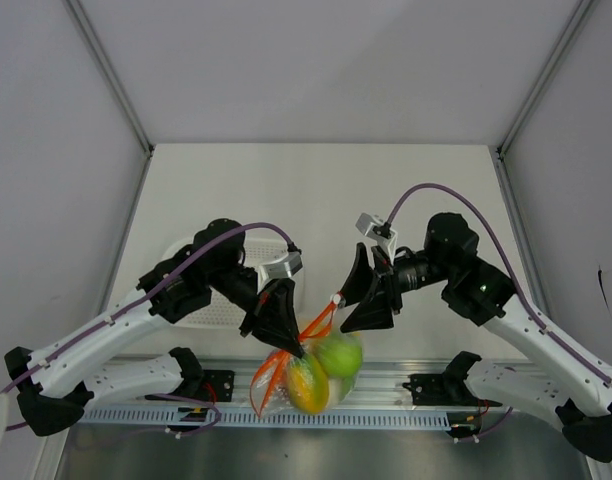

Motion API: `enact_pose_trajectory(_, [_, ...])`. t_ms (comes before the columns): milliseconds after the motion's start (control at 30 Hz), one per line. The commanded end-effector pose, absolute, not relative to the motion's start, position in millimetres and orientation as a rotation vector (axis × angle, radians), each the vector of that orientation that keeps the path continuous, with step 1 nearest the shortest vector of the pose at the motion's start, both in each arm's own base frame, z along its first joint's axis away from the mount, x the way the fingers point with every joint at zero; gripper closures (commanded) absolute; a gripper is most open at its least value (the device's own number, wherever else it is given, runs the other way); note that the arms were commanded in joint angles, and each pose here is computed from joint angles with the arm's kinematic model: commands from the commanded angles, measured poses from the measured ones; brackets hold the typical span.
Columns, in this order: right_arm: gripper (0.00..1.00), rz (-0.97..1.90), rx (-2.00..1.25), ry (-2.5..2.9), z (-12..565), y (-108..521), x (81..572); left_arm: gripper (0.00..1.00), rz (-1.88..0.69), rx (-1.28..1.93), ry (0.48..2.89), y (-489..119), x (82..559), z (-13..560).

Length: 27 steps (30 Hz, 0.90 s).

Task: Place the food in the zip-top bag and seal the zipper
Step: Zip the zipper food storage bag at the center of the board.

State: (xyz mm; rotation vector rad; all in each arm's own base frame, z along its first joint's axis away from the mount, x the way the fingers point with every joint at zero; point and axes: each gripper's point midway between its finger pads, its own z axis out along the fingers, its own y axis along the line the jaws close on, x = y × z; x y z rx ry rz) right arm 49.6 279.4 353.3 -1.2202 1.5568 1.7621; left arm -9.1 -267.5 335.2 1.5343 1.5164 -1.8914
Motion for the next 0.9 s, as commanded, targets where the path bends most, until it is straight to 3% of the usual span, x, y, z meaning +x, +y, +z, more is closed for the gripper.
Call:
enact_pose_trajectory(0, [0.36,1.788,-1.282,1.436,375.3,281.1,35.4,0.99,-1.895,1.575,1.345,-266.1,-13.4,362.8])
enact_pose_trajectory(167, [0.44,1.822,-1.306,1.425,373.7,283.7,26.9,0.99,-1.893,1.572,1.347,-266.6,-12.9,362.5])
enact_pose_trajectory(233, [0.54,1.840,-1.310,1.422,371.9,284.6,24.6,1.00,-1.892,1.572,1.345,-266.6,-12.8,362.7])
enact_pose_trajectory(400, [1.00,1.836,-1.282,1.444,369.8,284.9,25.8,1.00,-1.891,1.569,1.359,-266.4,-12.7,359.6])
enact_pose_trajectory(733, [1.00,1.755,-1.158,1.561,356.9,278.2,33.9,0.99,-1.791,1.495,1.516,-273.8,2.9,335.6])
enact_pose_trajectory(833, [1.00,1.679,-1.072,1.663,342.8,275.1,44.8,0.87,-1.692,1.444,1.608,-279.0,17.4,320.7])
enact_pose_trajectory(867, [1.00,1.653,-1.041,1.693,337.4,274.3,48.9,0.67,-1.625,1.398,1.682,-281.8,28.1,310.2])
